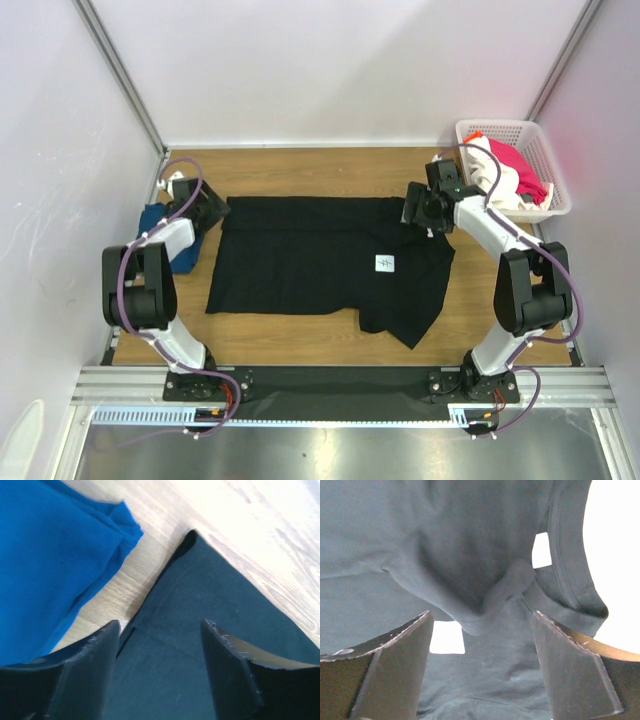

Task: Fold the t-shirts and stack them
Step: Fold the tshirt

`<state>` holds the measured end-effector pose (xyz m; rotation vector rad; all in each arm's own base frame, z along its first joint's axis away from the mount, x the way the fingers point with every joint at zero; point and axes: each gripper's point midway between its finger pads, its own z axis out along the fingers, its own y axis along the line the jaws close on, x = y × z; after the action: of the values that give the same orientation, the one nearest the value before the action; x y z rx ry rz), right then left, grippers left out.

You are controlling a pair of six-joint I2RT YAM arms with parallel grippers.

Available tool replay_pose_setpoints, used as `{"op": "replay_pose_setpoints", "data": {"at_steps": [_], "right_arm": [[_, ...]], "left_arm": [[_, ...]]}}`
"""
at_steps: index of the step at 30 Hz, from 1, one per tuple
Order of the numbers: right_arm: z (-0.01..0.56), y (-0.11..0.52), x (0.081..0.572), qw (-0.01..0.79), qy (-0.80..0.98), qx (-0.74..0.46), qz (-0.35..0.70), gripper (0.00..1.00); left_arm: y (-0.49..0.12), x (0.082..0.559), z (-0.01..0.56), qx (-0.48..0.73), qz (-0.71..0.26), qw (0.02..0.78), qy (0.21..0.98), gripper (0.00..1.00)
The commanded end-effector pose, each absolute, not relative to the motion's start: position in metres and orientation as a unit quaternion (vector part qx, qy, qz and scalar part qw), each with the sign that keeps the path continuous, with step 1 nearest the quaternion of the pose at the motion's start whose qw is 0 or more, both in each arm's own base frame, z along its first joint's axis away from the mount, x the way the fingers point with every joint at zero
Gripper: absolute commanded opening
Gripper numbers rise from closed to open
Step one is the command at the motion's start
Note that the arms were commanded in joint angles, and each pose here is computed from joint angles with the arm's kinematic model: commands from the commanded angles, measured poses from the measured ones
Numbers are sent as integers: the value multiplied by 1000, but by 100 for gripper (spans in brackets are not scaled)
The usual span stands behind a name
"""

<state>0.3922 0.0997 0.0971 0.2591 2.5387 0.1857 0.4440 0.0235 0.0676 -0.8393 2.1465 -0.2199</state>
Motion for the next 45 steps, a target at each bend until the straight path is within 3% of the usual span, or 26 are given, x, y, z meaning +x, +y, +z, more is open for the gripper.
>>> {"op": "replay_pose_setpoints", "data": {"at_steps": [1,5,9,12,15,17,23,29,36,45], "right_arm": [[151,105,405,334,935,68,94,86],[179,96,421,385,914,82,103,88],[172,87,439,402,902,110,112,88],[153,96,454,412,896,100,134,84],[130,101,460,397,903,90,138,70],[113,105,459,381,910,86,139,67],[76,109,428,326,932,81,137,66],[66,104,384,287,946,89,125,55],[80,77,371,295,943,123,95,59],[111,73,366,334,909,166,185,64]], "left_arm": [[29,448,143,-322,-86,477,813,77],[16,447,195,-273,-86,527,801,90],[-33,461,229,-182,-95,543,814,93],[-83,466,224,-114,-111,538,828,91],[-132,469,215,-78,-151,527,833,87],[-170,465,213,-46,-193,521,830,86],[-262,448,189,19,-263,467,844,89],[-325,426,164,44,-318,418,850,89],[-374,409,154,73,-359,375,852,89],[-416,368,129,96,-373,353,852,88]]}}
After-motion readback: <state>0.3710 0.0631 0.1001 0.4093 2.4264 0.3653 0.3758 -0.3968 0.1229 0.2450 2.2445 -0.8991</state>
